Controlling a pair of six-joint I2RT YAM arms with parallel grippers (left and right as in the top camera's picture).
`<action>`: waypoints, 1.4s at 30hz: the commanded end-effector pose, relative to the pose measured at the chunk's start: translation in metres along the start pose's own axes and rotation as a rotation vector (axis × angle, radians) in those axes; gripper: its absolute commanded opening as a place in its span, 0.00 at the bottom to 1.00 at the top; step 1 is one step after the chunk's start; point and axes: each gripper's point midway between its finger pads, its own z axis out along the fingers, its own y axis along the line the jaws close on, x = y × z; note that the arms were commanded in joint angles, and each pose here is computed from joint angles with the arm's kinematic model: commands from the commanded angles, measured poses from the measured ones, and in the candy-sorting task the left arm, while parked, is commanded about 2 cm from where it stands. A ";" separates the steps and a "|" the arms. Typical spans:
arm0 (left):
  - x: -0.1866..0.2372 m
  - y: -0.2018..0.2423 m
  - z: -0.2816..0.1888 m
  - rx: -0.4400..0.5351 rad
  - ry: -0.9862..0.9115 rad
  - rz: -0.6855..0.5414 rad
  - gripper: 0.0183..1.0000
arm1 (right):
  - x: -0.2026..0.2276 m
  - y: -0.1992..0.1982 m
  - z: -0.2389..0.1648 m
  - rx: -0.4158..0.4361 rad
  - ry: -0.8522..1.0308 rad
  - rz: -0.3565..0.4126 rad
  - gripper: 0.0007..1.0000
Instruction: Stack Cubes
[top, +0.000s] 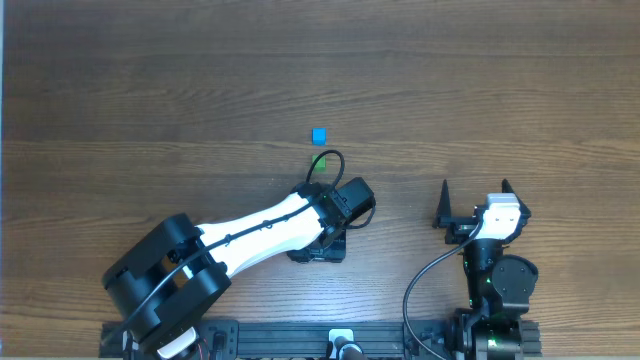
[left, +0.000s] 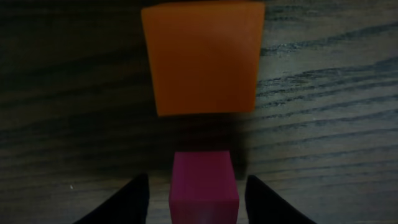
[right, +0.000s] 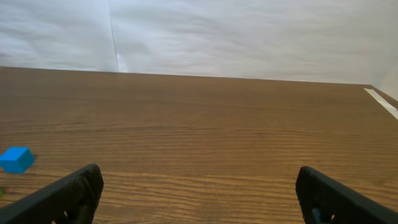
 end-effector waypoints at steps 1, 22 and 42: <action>0.002 0.004 0.005 -0.025 0.001 0.015 0.44 | 0.001 -0.002 0.000 0.011 -0.001 0.006 0.99; 0.001 0.005 0.005 -0.027 -0.003 0.014 0.17 | 0.001 -0.002 0.000 0.011 -0.001 0.006 0.99; -0.007 -0.002 -0.020 -0.006 -0.040 0.011 0.02 | 0.001 -0.002 0.000 0.011 -0.001 0.006 0.99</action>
